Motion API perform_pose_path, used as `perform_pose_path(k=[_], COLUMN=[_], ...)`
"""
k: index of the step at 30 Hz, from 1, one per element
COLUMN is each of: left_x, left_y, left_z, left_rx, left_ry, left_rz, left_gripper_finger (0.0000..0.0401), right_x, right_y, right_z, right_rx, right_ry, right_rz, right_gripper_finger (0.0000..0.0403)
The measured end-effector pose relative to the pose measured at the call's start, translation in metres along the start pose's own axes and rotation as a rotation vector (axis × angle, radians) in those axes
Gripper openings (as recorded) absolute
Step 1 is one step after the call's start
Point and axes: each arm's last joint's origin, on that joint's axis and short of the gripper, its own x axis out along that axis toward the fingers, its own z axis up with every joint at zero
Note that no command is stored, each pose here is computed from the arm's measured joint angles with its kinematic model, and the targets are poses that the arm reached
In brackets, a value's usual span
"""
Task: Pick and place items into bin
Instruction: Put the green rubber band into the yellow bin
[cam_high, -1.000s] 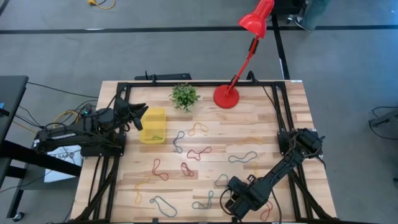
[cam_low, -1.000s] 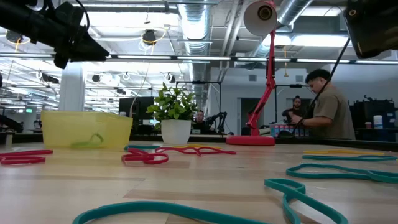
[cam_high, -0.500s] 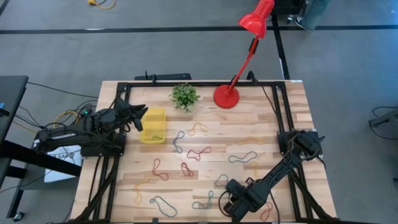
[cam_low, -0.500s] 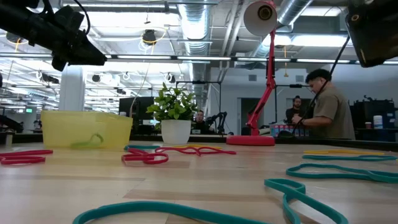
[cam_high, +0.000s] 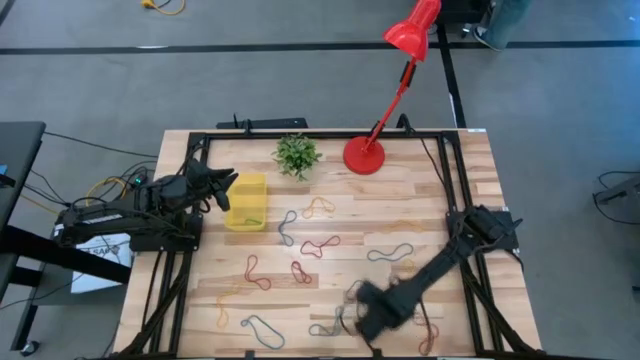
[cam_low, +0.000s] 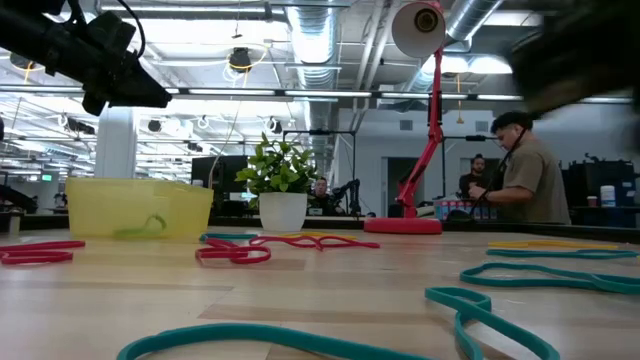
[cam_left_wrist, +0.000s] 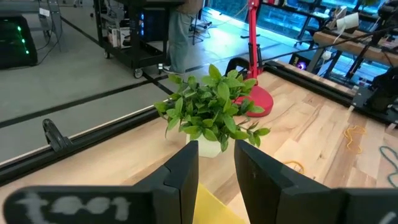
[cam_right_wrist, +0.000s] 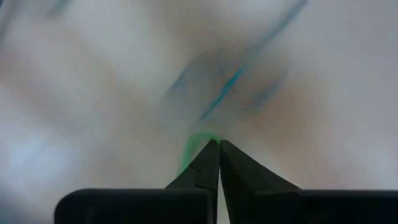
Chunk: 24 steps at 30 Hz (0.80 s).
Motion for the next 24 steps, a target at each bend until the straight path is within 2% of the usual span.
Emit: perform_pose_path(k=[1, 7, 9, 11, 16, 20, 24], left_x=[0.000, 0.000, -0.001, -0.002, -0.003, -0.004, -0.005], left_y=[0.000, -0.003, -0.004, -0.006, -0.009, -0.011, -0.011], left_z=[0.001, 0.009, 0.014, 0.017, 0.023, 0.027, 0.029], left_rx=[-0.004, -0.046, -0.056, -0.050, -0.008, -0.006, -0.004], left_ry=[-0.007, -0.088, -0.132, -0.157, -0.209, -0.238, -0.259], left_rz=[-0.003, -0.036, -0.055, -0.084, -0.167, -0.197, -0.211], left_gripper_finger=[0.0093, 0.0093, 0.0093, 0.0093, 0.0093, 0.0093, 0.0093], right_x=[-0.003, -0.055, -0.069, -0.090, -0.117, -0.130, -0.127], right_y=[-0.004, -0.014, -0.023, -0.029, -0.050, -0.064, -0.071], right_z=[0.008, 0.050, 0.062, 0.077, 0.111, 0.156, 0.210], right_rx=[-0.016, -0.113, -0.156, -0.208, -0.233, -0.245, -0.275], right_ry=[-0.003, -0.118, -0.180, -0.324, -0.655, -0.887, -1.071], right_rz=[-0.010, 0.147, 0.144, 0.165, 0.039, -0.022, 0.066], right_gripper_finger=[0.0008, 0.0004, 0.0004, 0.0002, 0.0002, 0.0002, 0.0001])
